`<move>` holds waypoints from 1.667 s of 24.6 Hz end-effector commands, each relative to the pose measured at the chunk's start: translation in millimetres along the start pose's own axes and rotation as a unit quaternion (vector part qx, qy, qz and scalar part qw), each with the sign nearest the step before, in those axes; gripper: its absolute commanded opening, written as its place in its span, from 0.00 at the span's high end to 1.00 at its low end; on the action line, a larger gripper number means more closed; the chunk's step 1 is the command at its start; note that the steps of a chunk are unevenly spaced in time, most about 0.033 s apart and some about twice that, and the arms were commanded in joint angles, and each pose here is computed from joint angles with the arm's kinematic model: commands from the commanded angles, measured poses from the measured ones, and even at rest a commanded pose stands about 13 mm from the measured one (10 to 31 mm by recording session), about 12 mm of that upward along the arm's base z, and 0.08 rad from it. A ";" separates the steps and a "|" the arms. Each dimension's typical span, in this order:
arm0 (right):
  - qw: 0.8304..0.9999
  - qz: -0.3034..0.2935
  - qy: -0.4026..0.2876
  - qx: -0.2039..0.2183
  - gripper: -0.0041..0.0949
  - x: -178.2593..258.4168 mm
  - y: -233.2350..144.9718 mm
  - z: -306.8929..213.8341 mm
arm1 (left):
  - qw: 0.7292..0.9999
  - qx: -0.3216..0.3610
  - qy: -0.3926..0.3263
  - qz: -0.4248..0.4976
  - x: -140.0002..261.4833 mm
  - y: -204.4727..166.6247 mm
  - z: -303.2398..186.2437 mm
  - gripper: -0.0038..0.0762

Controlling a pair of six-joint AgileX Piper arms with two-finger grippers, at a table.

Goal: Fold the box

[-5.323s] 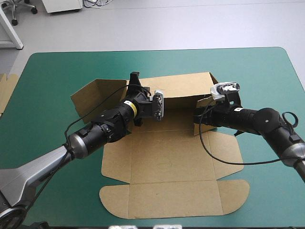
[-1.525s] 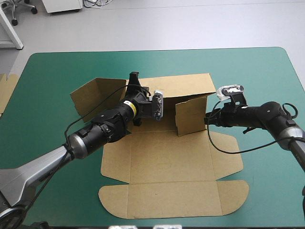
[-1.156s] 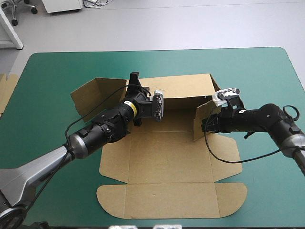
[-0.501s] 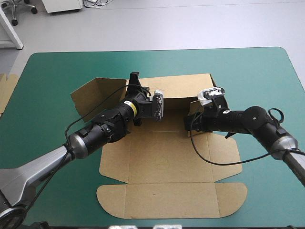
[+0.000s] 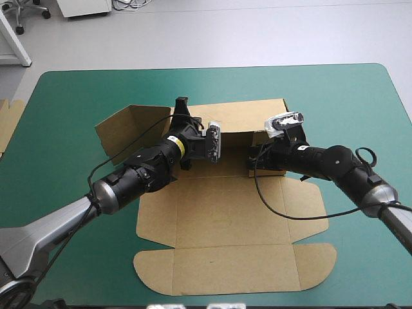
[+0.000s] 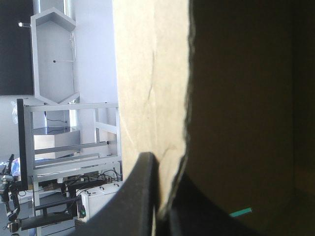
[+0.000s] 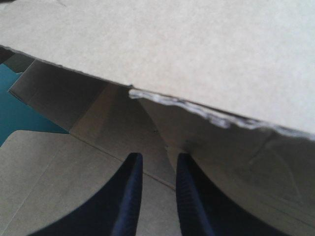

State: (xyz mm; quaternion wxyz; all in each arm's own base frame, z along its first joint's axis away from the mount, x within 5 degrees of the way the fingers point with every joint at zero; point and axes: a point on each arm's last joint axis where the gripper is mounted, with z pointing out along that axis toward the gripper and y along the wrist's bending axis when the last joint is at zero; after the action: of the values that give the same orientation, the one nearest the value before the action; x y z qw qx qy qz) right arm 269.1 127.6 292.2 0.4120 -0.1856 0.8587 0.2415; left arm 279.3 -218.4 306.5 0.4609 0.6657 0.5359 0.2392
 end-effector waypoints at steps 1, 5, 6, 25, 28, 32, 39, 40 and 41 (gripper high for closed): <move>0.999 -0.013 -0.043 0.011 0.72 -15.2 2.3 -11.9 | 0.999 0.002 0.005 -0.036 0.0 3.0 -5.3 0.97; 0.999 -0.025 -0.032 -0.003 0.74 -14.5 9.4 -24.4 | 0.999 0.002 0.005 -0.036 0.0 3.0 -5.3 0.97; 0.999 -0.032 -0.031 0.001 0.75 -14.3 9.9 -27.9 | 0.999 0.002 0.005 -0.036 0.0 3.0 -5.3 0.97; 0.972 -0.067 -0.024 0.224 0.98 -17.3 -2.1 -116.0 | 0.999 0.002 0.005 -0.036 0.0 3.0 -5.3 0.97; 0.968 -0.063 -0.080 0.229 0.98 -44.4 4.1 -135.0 | 0.999 0.002 0.005 -0.036 0.0 3.0 -5.3 0.97; 0.953 -0.054 -0.130 0.267 0.98 -82.8 -7.4 -162.5 | 0.999 0.002 0.005 -0.036 0.0 3.0 -5.3 0.97; 0.973 0.026 -0.083 0.215 0.98 -105.2 -77.0 -130.6 | 0.999 0.003 0.004 -0.039 -0.1 2.8 -5.3 0.97; 0.975 0.045 -0.080 0.204 0.98 -106.0 -90.8 -124.8 | 0.999 0.004 0.004 -0.042 -0.1 2.7 -5.3 0.97; 0.976 0.064 -0.075 0.193 0.98 -106.2 -104.0 -119.2 | 0.999 0.004 0.004 -0.043 -0.1 2.6 -5.3 0.97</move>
State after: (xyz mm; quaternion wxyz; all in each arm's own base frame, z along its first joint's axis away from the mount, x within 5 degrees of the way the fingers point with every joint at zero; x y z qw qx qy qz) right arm 293.1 5.6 405.7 0.4573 -0.0484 0.8855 0.0673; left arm 279.3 -218.3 306.4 0.4605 0.6657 0.5361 0.2395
